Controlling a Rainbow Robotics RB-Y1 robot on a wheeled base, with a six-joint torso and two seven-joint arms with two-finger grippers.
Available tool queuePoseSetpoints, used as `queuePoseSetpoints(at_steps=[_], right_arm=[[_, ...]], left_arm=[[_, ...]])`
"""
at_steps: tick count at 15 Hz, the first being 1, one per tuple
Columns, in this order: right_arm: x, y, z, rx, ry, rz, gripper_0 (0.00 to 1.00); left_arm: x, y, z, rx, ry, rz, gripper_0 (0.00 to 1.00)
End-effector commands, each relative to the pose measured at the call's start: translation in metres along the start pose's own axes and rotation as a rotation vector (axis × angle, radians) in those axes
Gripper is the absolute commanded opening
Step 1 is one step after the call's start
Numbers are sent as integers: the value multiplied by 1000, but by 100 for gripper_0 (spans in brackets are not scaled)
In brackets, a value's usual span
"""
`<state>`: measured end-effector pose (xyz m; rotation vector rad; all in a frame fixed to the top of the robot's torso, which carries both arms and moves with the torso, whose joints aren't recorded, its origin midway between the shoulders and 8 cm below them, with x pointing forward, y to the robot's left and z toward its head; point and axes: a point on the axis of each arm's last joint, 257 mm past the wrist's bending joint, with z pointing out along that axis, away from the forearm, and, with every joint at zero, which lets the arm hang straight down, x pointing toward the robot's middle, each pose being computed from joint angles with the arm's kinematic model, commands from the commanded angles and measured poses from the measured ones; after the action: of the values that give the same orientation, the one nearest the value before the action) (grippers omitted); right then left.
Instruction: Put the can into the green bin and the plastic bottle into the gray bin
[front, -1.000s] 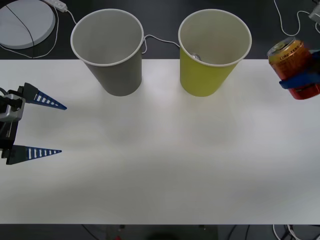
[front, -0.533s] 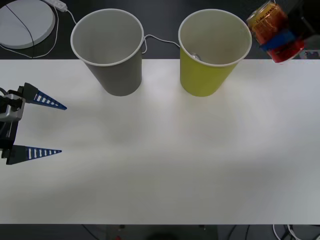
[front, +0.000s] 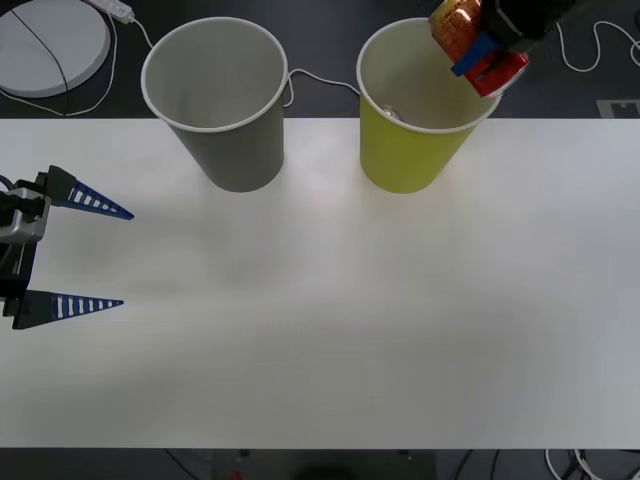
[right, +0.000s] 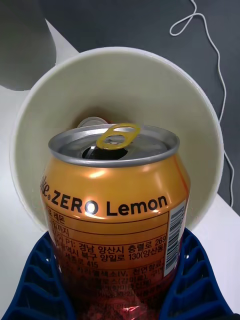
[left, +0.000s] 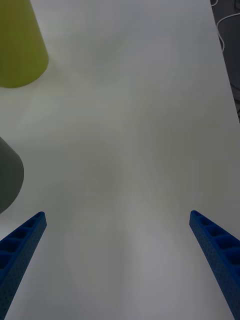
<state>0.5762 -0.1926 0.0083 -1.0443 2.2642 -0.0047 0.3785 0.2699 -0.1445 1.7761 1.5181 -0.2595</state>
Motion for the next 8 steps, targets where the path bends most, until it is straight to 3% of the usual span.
queuePoseSetpoints(at_steps=[1, 7, 8], right_arm=[[-15, 4, 13, -8, 0, -2, 0], [-28, -6, 17, 29, -8, -35, 0], [-28, -6, 17, 30, -10, -46, 12]], left_arm=[[0, 0, 0, 0, 0, 0, 100], [0, 0, 0, 0, 0, 0, 100], [0, 0, 0, 0, 0, 0, 100]])
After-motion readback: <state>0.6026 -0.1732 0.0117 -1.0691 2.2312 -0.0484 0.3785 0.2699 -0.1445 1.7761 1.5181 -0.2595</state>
